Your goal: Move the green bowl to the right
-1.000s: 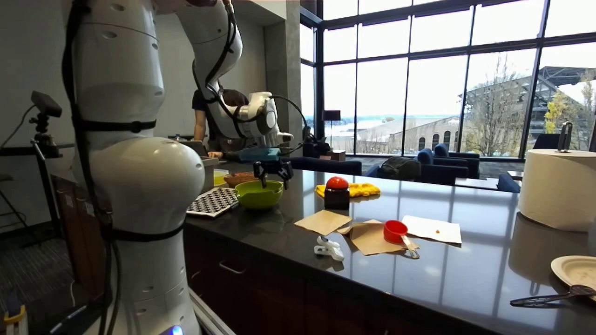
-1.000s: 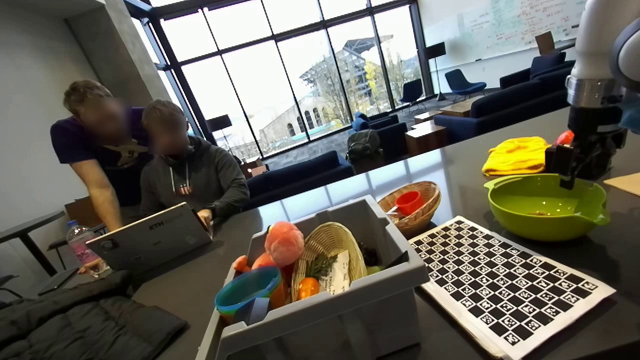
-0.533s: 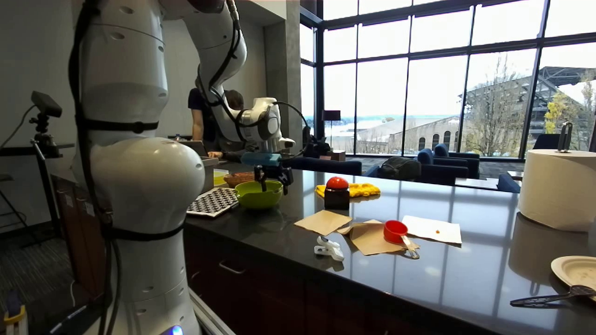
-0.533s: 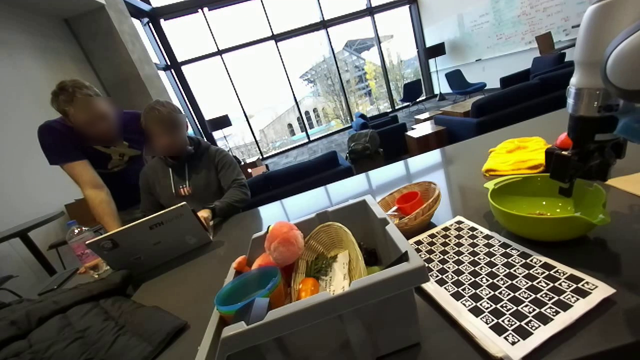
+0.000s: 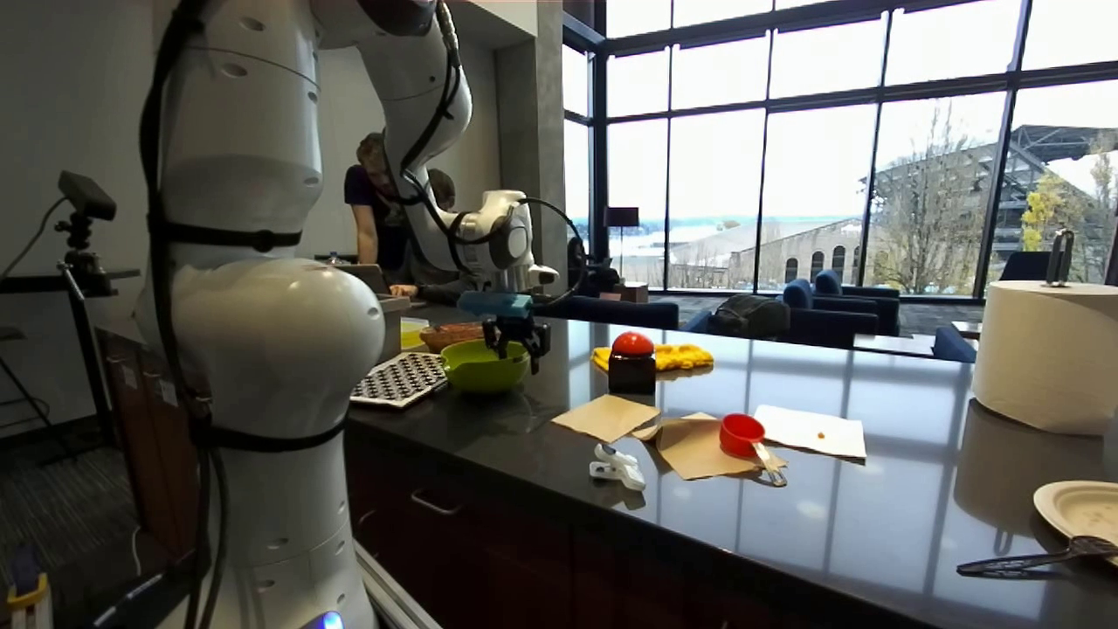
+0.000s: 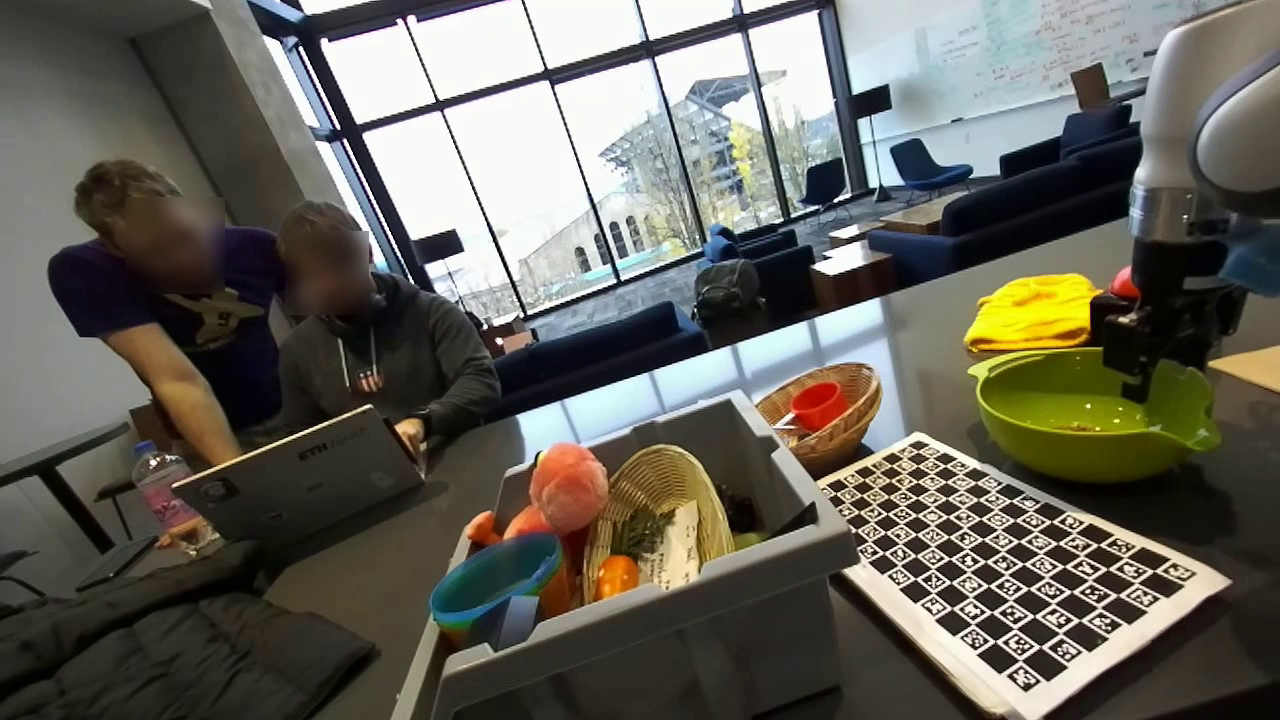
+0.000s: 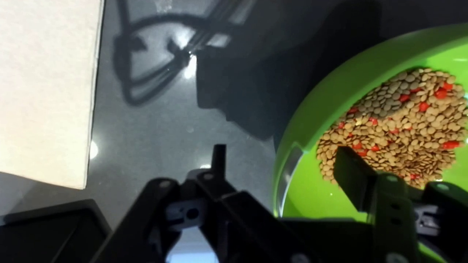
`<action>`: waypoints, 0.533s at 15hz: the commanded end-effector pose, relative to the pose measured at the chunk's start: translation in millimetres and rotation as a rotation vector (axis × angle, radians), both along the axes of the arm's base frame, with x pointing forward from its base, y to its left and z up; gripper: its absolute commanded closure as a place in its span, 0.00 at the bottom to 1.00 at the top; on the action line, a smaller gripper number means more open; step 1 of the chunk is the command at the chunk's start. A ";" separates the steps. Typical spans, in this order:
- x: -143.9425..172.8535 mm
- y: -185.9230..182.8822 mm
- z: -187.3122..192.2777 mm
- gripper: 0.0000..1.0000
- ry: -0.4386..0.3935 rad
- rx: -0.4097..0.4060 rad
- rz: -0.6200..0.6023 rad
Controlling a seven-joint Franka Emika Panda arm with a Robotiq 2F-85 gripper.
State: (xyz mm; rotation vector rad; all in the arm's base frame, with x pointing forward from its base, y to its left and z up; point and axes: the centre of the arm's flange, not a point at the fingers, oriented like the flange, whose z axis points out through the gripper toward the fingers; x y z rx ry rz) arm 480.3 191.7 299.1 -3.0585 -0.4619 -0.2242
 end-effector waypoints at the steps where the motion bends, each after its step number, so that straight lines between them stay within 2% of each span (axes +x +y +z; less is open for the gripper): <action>1: 8.4 -2.4 2.0 0.55 0.002 0.011 0.002; 7: 10.9 -4.6 4.1 1.00 -0.005 0.014 -0.005; 8: 11.3 -5.1 4.1 1.00 -0.007 0.015 -0.005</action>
